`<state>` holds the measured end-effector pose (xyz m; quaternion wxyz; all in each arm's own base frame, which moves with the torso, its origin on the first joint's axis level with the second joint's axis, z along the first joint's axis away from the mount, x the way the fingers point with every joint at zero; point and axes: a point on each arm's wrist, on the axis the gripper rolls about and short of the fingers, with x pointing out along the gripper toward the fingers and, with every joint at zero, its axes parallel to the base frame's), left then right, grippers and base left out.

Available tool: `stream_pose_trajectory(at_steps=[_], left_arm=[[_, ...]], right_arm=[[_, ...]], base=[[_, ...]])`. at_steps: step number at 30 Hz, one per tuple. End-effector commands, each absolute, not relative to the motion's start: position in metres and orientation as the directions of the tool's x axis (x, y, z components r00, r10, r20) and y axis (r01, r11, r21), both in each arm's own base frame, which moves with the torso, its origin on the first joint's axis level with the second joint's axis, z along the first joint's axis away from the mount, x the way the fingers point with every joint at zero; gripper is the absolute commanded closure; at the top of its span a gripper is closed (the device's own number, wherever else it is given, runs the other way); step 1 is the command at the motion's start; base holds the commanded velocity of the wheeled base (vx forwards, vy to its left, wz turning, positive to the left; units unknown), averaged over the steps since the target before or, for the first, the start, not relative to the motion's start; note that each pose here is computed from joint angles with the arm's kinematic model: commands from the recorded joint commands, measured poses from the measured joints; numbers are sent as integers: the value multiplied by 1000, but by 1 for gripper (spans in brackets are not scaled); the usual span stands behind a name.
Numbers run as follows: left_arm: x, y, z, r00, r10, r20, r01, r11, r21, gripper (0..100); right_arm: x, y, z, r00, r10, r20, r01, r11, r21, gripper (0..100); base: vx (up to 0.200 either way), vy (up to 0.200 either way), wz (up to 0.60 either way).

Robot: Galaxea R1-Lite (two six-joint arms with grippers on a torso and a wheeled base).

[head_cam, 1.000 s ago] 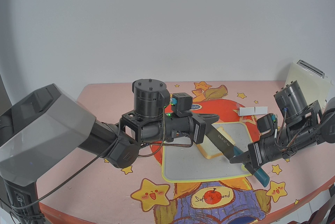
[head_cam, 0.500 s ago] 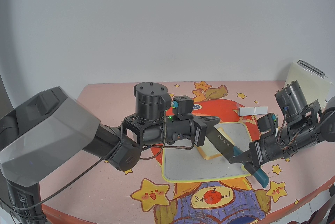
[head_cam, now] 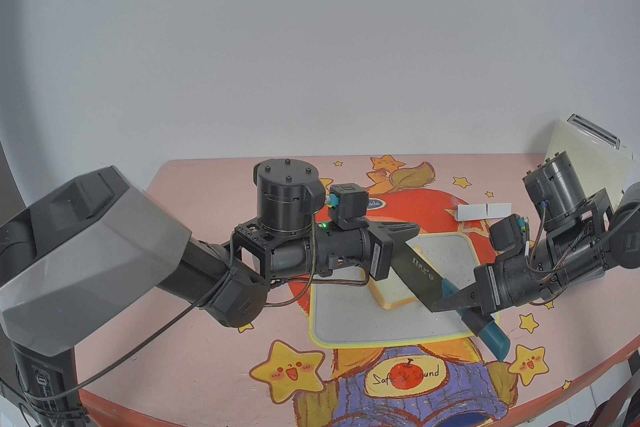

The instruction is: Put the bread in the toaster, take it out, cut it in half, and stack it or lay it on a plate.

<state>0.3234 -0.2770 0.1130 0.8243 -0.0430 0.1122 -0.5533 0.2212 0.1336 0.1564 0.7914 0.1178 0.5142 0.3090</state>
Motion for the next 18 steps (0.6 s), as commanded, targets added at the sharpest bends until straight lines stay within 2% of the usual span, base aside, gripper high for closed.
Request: stream_pose_trajectory(at_steps=[1, 7, 18], left_arm=[[323, -277, 111, 362, -921, -144, 901, 385, -199, 100], [323, -277, 102, 358, -919, -165, 899, 387, -207, 100], [323, -278, 102, 358, -919, -165, 899, 387, -207, 100]], right_arm=[[222, 134, 157, 280, 611, -740, -366, 781, 506, 100], [222, 134, 157, 280, 613, -739, -361, 780, 511, 100], [223, 134, 156, 280, 611, -740, -356, 782, 512, 100]], base=[[0, 0, 0], [0, 0, 0], [0, 0, 0]])
